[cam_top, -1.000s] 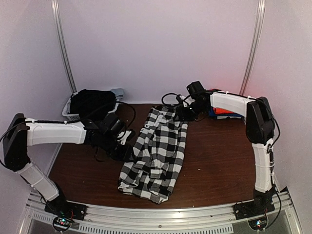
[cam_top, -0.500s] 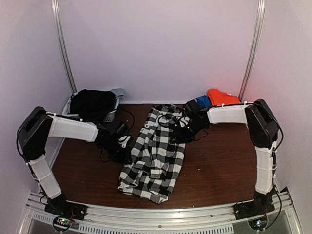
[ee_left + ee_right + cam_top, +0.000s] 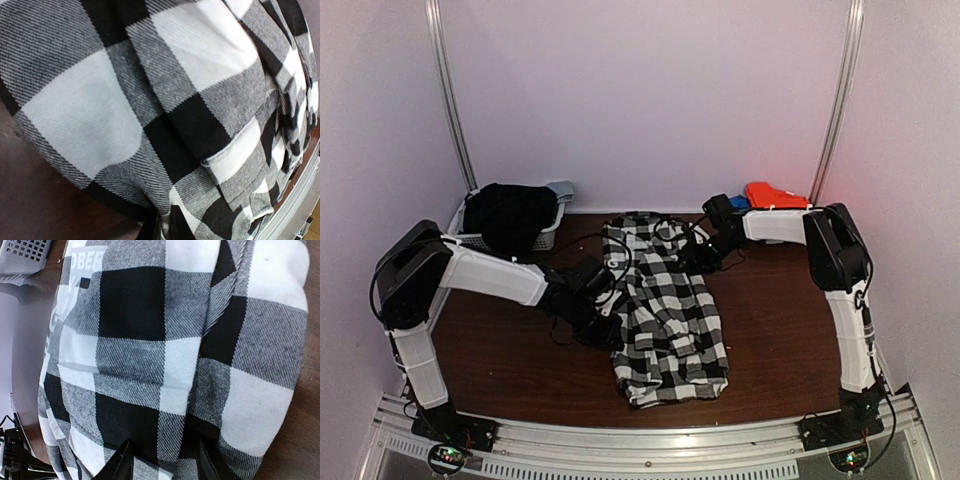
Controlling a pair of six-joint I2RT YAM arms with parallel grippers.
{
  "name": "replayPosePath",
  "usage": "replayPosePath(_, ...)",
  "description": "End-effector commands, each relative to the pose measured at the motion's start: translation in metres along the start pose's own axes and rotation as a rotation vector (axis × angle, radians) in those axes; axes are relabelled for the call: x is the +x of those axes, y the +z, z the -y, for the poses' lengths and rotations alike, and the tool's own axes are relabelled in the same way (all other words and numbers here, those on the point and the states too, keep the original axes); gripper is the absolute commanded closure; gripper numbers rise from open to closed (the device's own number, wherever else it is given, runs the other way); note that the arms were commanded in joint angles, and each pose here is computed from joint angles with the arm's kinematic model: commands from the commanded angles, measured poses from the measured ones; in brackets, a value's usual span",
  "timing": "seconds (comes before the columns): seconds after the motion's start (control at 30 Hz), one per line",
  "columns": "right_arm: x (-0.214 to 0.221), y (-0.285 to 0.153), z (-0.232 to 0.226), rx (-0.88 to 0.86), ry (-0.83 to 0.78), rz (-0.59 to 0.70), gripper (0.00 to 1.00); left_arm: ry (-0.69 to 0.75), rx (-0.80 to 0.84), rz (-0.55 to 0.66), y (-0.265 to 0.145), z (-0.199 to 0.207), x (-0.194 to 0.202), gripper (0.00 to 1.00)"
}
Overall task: Fold and stack the mixed laundry pile
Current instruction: Rotate the rectangle-folded shirt at the center of the board, then pick up the rectangle-folded shirt from the center of the board.
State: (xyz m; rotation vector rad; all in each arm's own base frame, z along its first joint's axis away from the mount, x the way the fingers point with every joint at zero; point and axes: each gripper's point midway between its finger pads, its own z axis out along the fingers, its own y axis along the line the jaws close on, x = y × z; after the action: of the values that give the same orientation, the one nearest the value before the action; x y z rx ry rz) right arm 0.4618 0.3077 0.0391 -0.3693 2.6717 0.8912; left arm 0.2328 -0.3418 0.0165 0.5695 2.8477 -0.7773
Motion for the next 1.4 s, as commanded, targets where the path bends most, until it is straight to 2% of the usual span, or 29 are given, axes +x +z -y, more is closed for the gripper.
replayPosePath(0.0, 0.003, -0.012, -0.003, 0.019, -0.013, -0.029, 0.57, -0.024, -0.045, -0.045, 0.002, -0.008, 0.019, 0.90)
replayPosePath(0.07, 0.001, -0.029, -0.015, -0.001, -0.014, 0.000, 0.57, -0.020, -0.091, -0.057, -0.004, -0.018, 0.028, 0.89)
replayPosePath(0.13, 0.002, -0.048, -0.028, -0.023, -0.022, 0.029, 0.56, -0.007, -0.104, -0.070, -0.008, -0.023, 0.037, 0.83)
replayPosePath(0.27, 0.009, -0.091, -0.062, -0.085, -0.048, 0.068, 0.56, 0.137, -0.078, -0.020, -0.028, -0.002, 0.037, 0.71)
replayPosePath(0.43, 0.053, -0.117, -0.087, -0.161, -0.047, 0.030, 0.56, 0.280, 0.004, 0.072, -0.053, 0.035, 0.024, 0.71)
replayPosePath(0.57, 0.095, -0.118, -0.101, -0.227, 0.001, -0.016, 0.57, 0.339, 0.114, 0.083, -0.049, 0.068, 0.025, 0.72)
replayPosePath(0.73, 0.152, -0.099, -0.111, -0.277, 0.044, -0.107, 0.59, 0.320, 0.143, 0.025, -0.021, 0.073, 0.041, 0.77)
replayPosePath(1.07, 0.239, -0.063, -0.095, -0.306, 0.159, -0.238, 0.66, 0.207, 0.077, -0.071, 0.010, 0.026, 0.085, 0.82)
replayPosePath(1.17, 0.253, -0.059, -0.098, -0.310, 0.155, -0.269, 0.68, 0.185, 0.040, -0.079, 0.010, 0.015, 0.091, 0.83)
replayPosePath(1.37, 0.242, -0.087, -0.136, -0.372, 0.048, -0.244, 0.68, 0.160, -0.014, -0.047, -0.004, 0.006, 0.091, 0.83)
